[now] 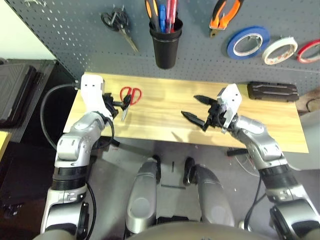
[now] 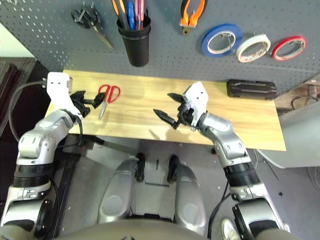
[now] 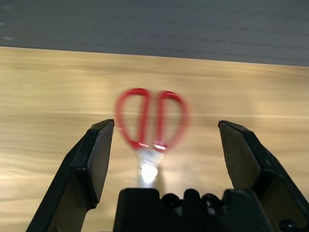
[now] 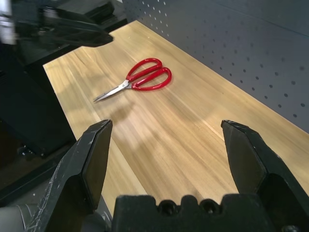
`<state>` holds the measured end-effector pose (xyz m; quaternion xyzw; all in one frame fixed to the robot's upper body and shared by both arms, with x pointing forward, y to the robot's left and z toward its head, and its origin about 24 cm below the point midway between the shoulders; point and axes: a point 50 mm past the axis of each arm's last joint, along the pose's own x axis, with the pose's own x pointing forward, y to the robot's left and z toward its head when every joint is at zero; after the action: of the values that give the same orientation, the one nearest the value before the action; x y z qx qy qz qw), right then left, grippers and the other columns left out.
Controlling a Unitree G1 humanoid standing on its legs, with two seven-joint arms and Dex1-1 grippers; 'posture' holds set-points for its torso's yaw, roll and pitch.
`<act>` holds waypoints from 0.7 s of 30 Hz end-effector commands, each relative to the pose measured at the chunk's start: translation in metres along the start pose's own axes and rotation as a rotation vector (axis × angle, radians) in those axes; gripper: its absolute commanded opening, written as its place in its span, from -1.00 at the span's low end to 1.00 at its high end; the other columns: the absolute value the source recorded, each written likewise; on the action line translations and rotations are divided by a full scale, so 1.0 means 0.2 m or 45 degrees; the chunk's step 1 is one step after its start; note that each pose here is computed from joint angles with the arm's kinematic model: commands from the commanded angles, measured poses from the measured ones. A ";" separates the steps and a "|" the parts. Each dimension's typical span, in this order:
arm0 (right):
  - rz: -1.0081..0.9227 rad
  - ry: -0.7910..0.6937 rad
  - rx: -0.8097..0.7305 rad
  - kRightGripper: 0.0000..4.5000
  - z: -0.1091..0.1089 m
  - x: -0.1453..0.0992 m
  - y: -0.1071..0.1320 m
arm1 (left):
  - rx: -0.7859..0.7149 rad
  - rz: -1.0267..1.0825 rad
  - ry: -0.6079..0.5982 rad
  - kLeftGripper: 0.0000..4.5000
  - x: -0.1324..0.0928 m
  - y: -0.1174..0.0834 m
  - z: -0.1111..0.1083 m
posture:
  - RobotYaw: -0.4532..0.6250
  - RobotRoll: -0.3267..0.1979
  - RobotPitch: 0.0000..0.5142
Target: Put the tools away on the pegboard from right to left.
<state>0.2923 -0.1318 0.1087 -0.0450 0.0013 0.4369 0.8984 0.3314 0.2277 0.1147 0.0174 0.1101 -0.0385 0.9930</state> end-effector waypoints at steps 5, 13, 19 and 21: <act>0.001 0.090 0.054 1.00 -0.03 -0.01 0.05 | 0.013 0.109 0.058 0.97 0.14 0.05 -0.10 | -0.03 0.25 0.36; 0.038 0.189 0.052 1.00 -0.08 0.01 0.10 | 0.045 0.128 0.119 0.97 0.23 0.06 -0.15 | -0.09 0.25 0.41; 0.050 0.205 0.034 1.00 -0.08 0.03 0.12 | 0.090 0.167 0.190 0.97 0.26 0.06 -0.18 | -0.14 0.25 0.44; 0.051 0.204 0.033 1.00 -0.08 0.03 0.12 | 0.097 0.182 0.194 0.97 0.26 0.07 -0.19 | -0.14 0.25 0.44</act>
<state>0.2817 -0.1168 0.0938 -0.0661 0.0713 0.4442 0.8906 0.3786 0.2365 0.0763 0.0565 0.1670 0.0230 0.9841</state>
